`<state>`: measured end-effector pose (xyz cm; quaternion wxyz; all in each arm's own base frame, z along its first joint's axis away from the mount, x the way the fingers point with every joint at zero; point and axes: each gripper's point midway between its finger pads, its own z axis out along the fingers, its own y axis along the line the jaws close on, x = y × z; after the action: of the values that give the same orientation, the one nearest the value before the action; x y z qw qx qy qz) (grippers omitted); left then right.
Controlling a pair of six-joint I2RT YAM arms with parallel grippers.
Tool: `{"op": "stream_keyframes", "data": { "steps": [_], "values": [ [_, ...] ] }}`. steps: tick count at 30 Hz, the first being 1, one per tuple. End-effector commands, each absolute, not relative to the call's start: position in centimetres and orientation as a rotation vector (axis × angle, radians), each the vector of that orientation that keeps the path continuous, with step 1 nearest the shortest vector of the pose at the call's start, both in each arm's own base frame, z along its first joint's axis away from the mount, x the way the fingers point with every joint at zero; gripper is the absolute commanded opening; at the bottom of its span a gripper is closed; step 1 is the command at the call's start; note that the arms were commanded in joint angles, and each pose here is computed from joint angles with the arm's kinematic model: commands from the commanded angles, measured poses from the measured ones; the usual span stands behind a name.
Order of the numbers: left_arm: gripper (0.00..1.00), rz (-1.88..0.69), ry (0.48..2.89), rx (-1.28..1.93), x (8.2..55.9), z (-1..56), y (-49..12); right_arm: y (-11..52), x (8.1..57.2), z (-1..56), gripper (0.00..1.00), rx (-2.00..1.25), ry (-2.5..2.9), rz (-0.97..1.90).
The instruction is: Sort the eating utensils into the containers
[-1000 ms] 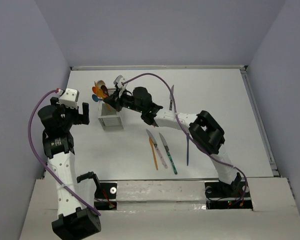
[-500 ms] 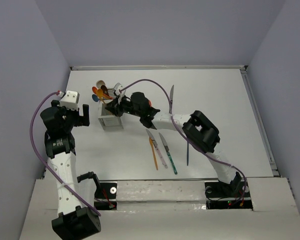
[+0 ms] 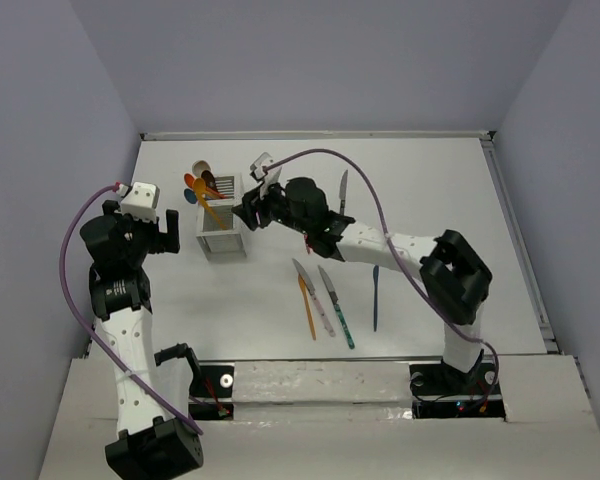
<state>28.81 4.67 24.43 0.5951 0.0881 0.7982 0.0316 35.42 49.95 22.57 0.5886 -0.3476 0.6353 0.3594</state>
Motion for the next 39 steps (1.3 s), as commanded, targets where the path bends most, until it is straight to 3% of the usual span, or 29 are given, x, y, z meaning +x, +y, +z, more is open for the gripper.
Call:
{"op": "stream_keyframes", "data": {
  "steps": [1,6,11,18,33,36,38,39],
  "values": [
    [0.99,0.069,1.812,0.233,28.7,25.3,4.2,42.5,37.0,26.4,0.56,-0.504,1.686,0.590],
    [0.99,0.044,1.808,0.263,28.7,25.3,3.7,29.8,33.0,19.1,0.59,-0.315,2.119,0.154],
    [0.99,0.038,1.809,0.273,28.7,25.0,3.6,21.5,24.7,11.9,0.62,-0.117,2.460,0.029],
    [0.99,0.033,1.827,0.287,28.5,23.5,3.4,17.0,18.8,6.2,0.59,0.081,2.668,-0.006],
    [0.99,0.195,1.868,0.196,28.6,21.7,6.5,17.0,19.5,1.9,0.52,0.116,2.729,0.021],
    [0.99,0.247,1.878,0.179,28.5,21.0,7.4,16.2,19.6,0.7,0.45,0.120,2.751,-0.062],
    [0.99,0.254,1.882,0.182,28.5,20.9,7.5,15.6,19.2,-0.6,0.35,0.108,2.787,-0.130],
    [0.99,0.255,1.880,0.185,28.5,20.9,7.4,15.6,19.1,-0.9,0.24,0.103,2.797,-0.142]
  ]
}}
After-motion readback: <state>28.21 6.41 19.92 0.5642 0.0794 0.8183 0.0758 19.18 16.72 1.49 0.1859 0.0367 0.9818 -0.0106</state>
